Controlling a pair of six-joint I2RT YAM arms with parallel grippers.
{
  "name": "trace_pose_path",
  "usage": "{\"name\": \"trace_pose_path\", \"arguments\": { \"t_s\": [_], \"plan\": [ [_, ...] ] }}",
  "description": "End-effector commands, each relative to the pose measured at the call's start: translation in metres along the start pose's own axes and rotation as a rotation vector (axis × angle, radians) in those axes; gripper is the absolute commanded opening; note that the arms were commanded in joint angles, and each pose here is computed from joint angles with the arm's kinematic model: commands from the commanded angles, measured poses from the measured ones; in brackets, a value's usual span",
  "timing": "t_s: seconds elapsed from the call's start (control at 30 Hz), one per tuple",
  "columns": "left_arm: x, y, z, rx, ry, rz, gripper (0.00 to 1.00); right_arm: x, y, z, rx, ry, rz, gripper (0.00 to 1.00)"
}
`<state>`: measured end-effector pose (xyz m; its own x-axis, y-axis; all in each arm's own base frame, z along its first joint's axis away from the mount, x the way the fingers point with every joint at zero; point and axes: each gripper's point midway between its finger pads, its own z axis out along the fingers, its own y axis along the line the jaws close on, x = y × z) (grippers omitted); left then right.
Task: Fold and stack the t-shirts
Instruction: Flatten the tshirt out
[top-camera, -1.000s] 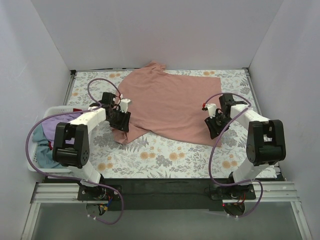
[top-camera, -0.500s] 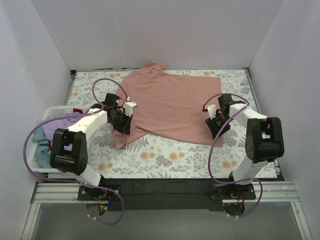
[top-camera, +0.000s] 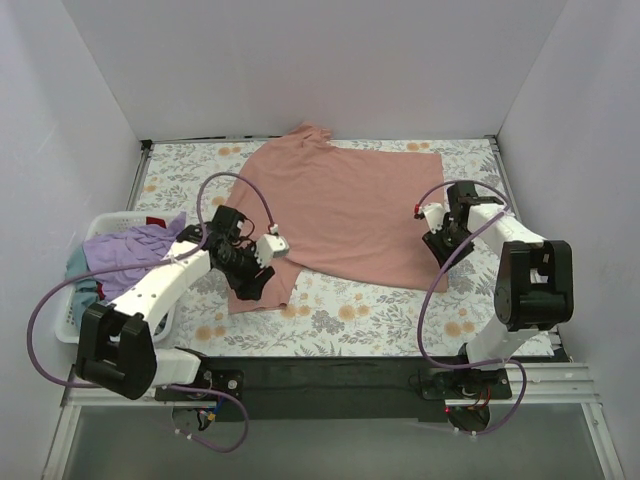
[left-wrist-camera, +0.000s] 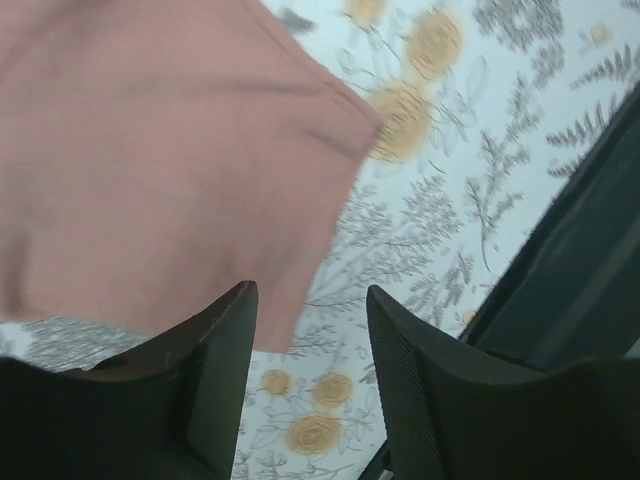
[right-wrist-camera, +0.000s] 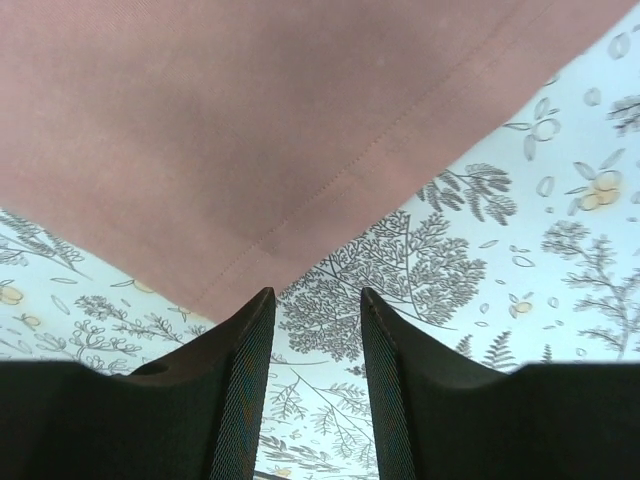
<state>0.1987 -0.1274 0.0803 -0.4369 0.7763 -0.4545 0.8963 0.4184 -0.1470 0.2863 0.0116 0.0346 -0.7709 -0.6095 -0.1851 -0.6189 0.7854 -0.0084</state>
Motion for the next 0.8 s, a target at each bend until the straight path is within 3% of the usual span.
{"name": "trace_pose_path", "arguments": {
  "t_s": [0.0, 0.17, 0.37, 0.6, 0.77],
  "plan": [
    [-0.041, 0.063, -0.021, -0.175, -0.130, -0.107, 0.45, -0.029, -0.003, -0.033, 0.016, -0.107, -0.027, 0.46],
    [-0.047, 0.148, -0.015, -0.316, -0.123, -0.352, 0.33, -0.038, 0.015, -0.023, -0.039, -0.102, -0.015, 0.44],
    [-0.014, 0.180, 0.021, -0.370, 0.012, -0.430, 0.27, -0.035, 0.019, 0.005, -0.062, -0.050, -0.003, 0.39],
    [0.046, 0.138, 0.033, -0.339, 0.175, -0.415, 0.14, -0.004, 0.014, 0.026, -0.018, 0.049, -0.050, 0.38],
    [0.090, 0.046, 0.029, -0.208, 0.296, -0.356, 0.11, 0.043, 0.025, 0.016, 0.005, 0.139, -0.130, 0.36]
  ]
}}
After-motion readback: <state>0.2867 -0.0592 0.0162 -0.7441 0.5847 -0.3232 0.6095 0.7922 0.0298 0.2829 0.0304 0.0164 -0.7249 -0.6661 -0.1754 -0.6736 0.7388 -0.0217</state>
